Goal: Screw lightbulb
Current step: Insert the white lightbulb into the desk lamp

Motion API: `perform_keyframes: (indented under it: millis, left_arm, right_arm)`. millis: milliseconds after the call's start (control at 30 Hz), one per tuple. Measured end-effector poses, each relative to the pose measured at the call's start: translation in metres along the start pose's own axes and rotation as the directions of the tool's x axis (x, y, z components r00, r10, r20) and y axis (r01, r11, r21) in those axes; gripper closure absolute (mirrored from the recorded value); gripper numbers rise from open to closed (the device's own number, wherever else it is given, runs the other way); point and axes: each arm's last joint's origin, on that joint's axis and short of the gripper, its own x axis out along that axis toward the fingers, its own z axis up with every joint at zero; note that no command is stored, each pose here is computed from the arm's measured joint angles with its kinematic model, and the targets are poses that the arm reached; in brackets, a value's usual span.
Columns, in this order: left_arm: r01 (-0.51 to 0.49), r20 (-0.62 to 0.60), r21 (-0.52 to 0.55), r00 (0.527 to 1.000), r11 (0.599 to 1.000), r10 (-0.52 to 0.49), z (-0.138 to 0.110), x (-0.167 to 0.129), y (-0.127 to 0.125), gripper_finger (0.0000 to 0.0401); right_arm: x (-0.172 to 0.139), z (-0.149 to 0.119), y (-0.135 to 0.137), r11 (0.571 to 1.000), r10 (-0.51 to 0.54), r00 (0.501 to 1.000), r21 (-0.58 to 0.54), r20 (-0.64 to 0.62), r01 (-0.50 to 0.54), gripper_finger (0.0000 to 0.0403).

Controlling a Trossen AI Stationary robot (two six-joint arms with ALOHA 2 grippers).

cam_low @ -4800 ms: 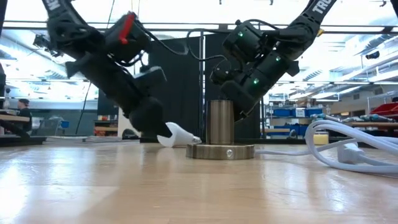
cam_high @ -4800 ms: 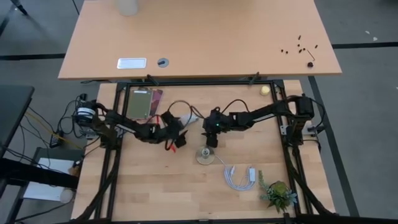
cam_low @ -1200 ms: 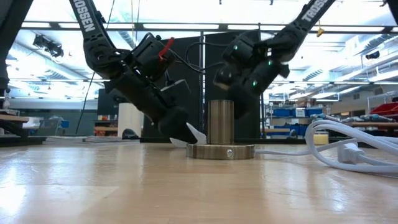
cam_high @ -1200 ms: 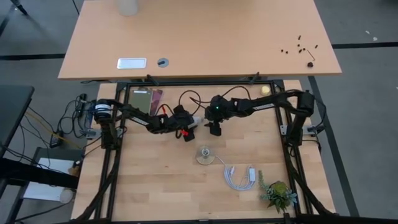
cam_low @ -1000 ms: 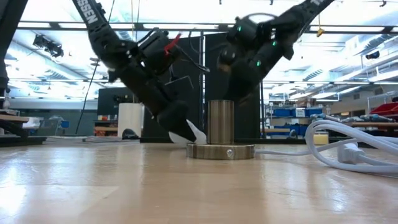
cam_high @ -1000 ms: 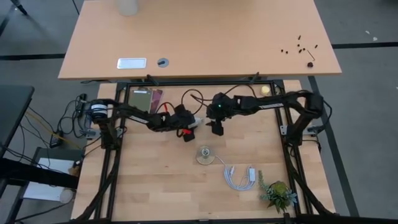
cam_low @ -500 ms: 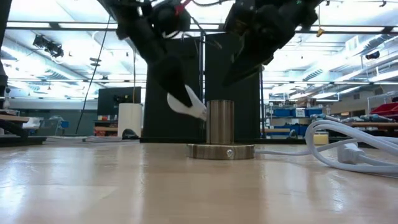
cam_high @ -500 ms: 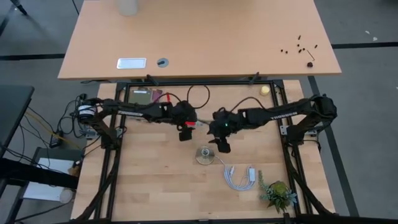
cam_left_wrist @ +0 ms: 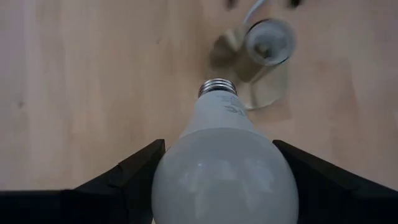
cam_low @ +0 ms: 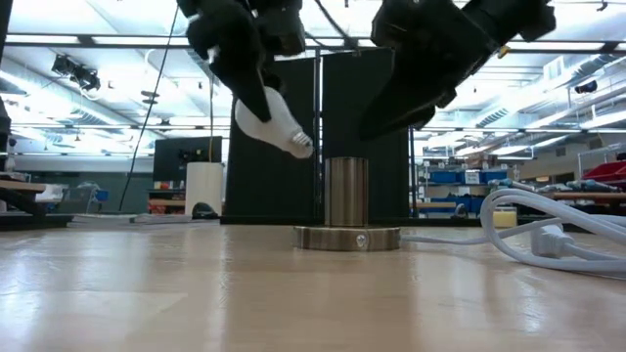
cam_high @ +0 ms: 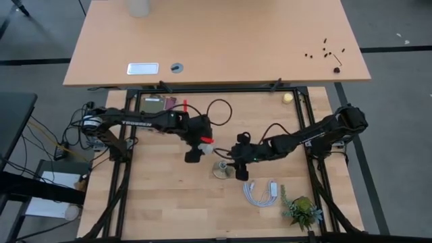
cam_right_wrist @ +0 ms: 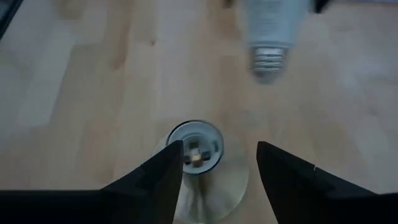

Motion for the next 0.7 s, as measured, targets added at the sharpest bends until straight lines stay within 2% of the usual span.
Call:
perform_keyframes:
  millis: [133, 200, 467, 700]
  left_arm:
    - [0.015, 0.048, 0.041, 0.999, 0.999, -0.017, 0.007, 0.001, -0.012, 0.0118]
    - [0.018, 0.074, 0.054, 0.997, 0.998, -0.022, 0.01, 0.0, -0.016, 0.0118]
    - [0.028, 0.091, 0.076, 0.995, 0.997, -0.035, 0.013, 0.001, -0.025, 0.0118]
    - [0.013, 0.201, 0.1, 0.979, 0.995, -0.033, 0.024, 0.0, -0.028, 0.0118]
  right_arm:
    - [-0.001, 0.003, 0.005, 0.993, -0.117, 0.984, 0.013, 0.135, 0.116, 0.0189]
    - [-0.002, 0.008, 0.006, 0.992, -0.127, 0.976, 0.015, 0.18, 0.126, 0.0189]
    - [-0.002, 0.013, 0.004, 0.992, -0.128, 0.966, 0.031, 0.225, 0.124, 0.0189]
    - [-0.002, 0.012, 0.002, 0.991, -0.133, 0.967, 0.03, 0.218, 0.129, 0.0189]
